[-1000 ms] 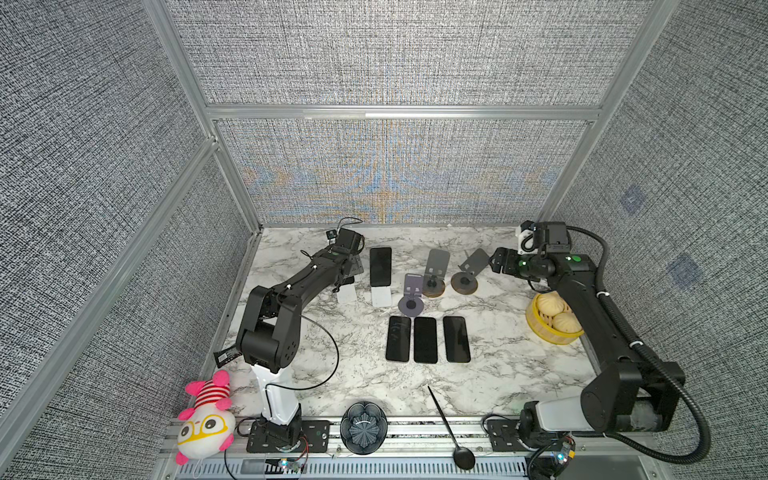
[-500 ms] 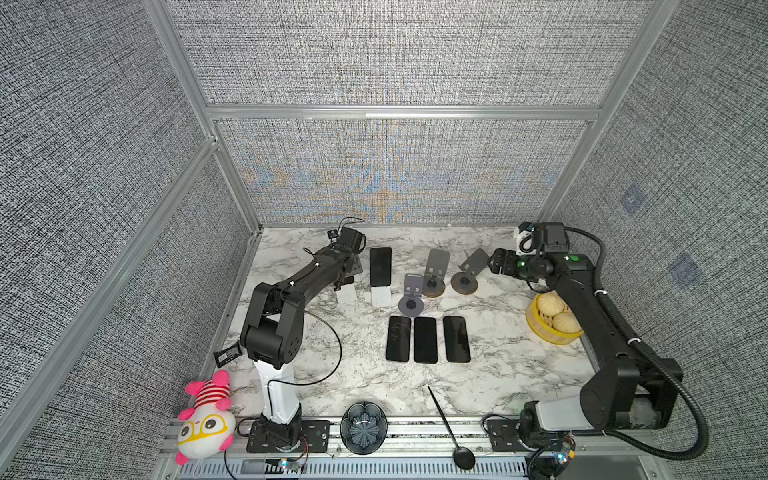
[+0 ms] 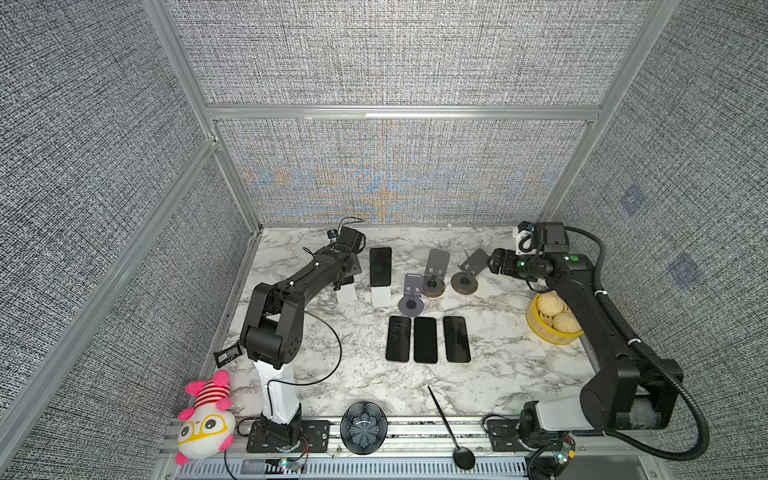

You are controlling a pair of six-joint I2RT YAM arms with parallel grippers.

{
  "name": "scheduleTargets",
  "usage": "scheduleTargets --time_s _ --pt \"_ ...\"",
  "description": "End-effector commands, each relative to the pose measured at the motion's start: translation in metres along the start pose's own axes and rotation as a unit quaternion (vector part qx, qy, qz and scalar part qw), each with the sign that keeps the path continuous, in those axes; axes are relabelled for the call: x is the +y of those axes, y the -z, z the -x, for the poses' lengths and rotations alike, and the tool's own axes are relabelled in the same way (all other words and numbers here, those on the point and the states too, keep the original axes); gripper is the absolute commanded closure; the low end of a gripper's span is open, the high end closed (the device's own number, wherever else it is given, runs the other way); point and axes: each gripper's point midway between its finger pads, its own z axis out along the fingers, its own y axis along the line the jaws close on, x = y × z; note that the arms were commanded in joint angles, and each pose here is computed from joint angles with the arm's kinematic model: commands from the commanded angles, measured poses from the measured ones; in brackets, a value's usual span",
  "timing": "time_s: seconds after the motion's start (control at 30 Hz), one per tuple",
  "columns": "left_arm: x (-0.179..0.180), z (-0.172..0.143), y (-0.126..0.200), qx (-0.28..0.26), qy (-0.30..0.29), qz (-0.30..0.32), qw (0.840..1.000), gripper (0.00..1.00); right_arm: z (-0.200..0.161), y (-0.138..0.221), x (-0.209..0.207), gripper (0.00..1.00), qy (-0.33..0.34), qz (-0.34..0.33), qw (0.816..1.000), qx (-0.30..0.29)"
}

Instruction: Remove the phone from the phone stand

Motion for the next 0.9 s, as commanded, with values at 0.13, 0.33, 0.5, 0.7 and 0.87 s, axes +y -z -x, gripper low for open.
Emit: scheduleTargets --time_s 0.13,0.33,0.5,0.7,0.87 --pt "0.002 0.01 0.023 -0.016 0.002 -0.01 1.0 0.31 0.001 0.0 0.003 0.13 0.005 0.009 1.0 0.0" --pt "0.002 0.011 0.038 -0.017 0.001 -0.016 1.0 0.34 0.002 0.0 0.004 0.13 0.007 0.009 1.0 0.0" --pt "0.005 0.007 0.062 -0.016 -0.003 -0.024 1.0 0.4 0.001 -0.001 0.004 0.13 0.009 0.009 1.0 0.001" --pt "0.018 -0.007 0.091 -0.012 -0.006 -0.031 0.999 0.57 0.001 -0.002 0.004 0.13 0.012 0.01 1.0 0.001" --pt "0.028 -0.019 0.111 0.001 -0.005 -0.033 0.999 0.74 0.001 -0.001 0.008 0.13 0.015 0.017 1.0 -0.002"
